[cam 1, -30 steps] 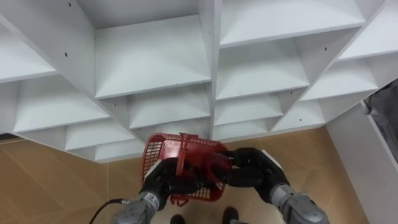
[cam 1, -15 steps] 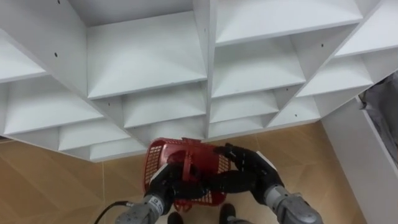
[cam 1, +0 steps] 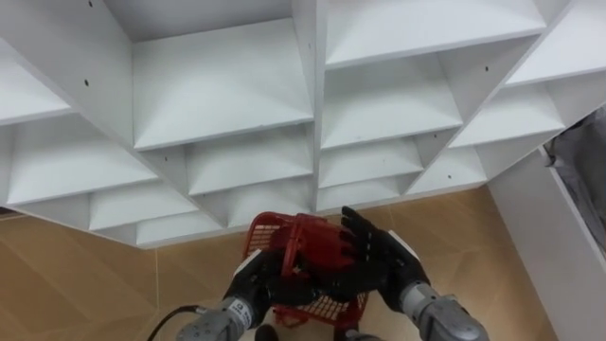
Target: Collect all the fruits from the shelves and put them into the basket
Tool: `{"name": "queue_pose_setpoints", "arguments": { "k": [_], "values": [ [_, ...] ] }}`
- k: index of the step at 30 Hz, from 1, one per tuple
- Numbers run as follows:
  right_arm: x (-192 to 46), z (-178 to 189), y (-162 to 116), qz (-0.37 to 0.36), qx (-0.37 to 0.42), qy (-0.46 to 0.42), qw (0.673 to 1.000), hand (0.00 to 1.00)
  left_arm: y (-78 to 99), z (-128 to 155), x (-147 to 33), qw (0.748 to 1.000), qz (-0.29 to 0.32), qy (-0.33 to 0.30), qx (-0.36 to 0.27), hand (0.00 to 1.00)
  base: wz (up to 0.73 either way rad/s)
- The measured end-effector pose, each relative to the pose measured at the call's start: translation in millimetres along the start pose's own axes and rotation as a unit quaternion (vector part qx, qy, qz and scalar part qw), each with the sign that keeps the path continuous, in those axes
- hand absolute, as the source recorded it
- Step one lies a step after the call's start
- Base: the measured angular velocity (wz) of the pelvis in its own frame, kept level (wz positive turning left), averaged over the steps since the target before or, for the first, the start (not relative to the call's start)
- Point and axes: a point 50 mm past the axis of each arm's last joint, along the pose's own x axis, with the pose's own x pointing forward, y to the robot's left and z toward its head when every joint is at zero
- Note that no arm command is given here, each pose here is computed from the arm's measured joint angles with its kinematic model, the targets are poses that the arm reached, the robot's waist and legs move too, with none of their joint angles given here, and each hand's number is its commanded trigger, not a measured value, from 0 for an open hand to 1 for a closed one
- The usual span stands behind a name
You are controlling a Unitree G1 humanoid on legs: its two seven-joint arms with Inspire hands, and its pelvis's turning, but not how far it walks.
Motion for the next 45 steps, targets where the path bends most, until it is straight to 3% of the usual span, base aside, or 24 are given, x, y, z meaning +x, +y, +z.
{"name": "queue_pose_setpoints", "arguments": {
  "k": [10, 18, 22, 27, 35, 45],
  "values": [
    [-7.1, -24.1, -6.2, -0.02, 0.012, 0.045, 0.999, 0.0, 5.7, -20.4, -8.4, 0.999, 0.017, 0.035, 0.006, 1.0, 0.0],
    [-25.0, -53.5, -15.7, -0.047, 0.019, 0.092, 0.994, 0.0, 21.2, -38.8, -19.7, 0.994, 0.055, 0.075, 0.052, 1.0, -0.02],
    [-39.3, -74.9, -28.1, -0.084, 0.02, 0.131, 0.988, 0.0, 34.2, -54.7, -31.3, 0.988, 0.096, 0.099, 0.069, 1.0, -0.11],
    [-69.4, -99.4, -48.1, -0.165, 0.054, 0.166, 0.971, 0.0, 55.9, -81.6, -59.7, 0.975, 0.155, 0.145, 0.065, 1.0, -0.03],
    [-113.6, -135.5, -66.0, -0.237, 0.059, 0.25, 0.937, 0.0, 73.1, -105.7, -85.8, 0.955, 0.228, 0.186, 0.023, 1.0, -0.03],
    [-130.7, -151.2, -72.7, -0.275, 0.103, 0.299, 0.908, 0.0, 86.0, -134.1, -115.9, 0.922, 0.303, 0.229, -0.08, 1.0, -0.06]
  ]
}}
